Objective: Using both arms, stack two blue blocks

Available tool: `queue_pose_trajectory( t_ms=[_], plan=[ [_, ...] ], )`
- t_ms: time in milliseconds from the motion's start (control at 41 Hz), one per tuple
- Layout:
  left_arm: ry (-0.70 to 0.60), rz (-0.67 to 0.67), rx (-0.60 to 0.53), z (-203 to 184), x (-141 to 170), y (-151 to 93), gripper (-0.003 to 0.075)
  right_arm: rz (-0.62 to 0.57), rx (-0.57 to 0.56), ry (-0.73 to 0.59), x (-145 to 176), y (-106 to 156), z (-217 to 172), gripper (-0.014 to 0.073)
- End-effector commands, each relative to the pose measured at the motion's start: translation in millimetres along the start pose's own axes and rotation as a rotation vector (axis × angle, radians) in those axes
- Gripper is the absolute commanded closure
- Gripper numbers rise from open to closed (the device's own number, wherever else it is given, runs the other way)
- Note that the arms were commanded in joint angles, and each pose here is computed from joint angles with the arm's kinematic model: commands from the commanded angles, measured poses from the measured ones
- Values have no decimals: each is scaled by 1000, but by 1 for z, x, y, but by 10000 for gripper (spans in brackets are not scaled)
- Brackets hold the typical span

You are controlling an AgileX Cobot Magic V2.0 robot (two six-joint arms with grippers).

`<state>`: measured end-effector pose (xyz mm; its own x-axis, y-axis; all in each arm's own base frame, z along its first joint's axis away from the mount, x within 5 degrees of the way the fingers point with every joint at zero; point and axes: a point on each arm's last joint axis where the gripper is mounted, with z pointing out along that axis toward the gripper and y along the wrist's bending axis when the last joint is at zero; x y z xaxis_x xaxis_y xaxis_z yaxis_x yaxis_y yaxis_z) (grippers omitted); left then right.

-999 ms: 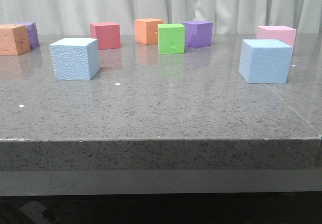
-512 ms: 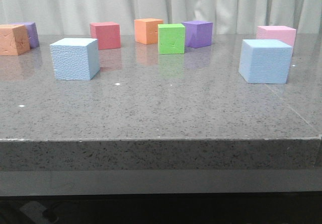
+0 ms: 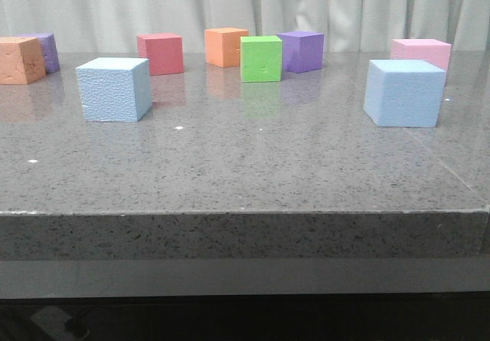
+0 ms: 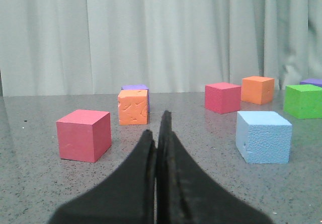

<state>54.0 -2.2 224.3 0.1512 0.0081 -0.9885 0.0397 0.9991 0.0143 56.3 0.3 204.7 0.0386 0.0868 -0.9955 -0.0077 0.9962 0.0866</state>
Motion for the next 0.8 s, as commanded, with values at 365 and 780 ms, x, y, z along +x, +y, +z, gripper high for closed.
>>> queue_pose_trajectory(
  t_ms=[365, 780],
  plan=[
    [39, -21, 23, -6, -144, 0, 741, -25, -7, -73, -132, 12, -20, 662],
    [350, -21, 33, 42, -154, 0, 741, -13, 9, 228, -151, 14, 35, 662]
  ],
)
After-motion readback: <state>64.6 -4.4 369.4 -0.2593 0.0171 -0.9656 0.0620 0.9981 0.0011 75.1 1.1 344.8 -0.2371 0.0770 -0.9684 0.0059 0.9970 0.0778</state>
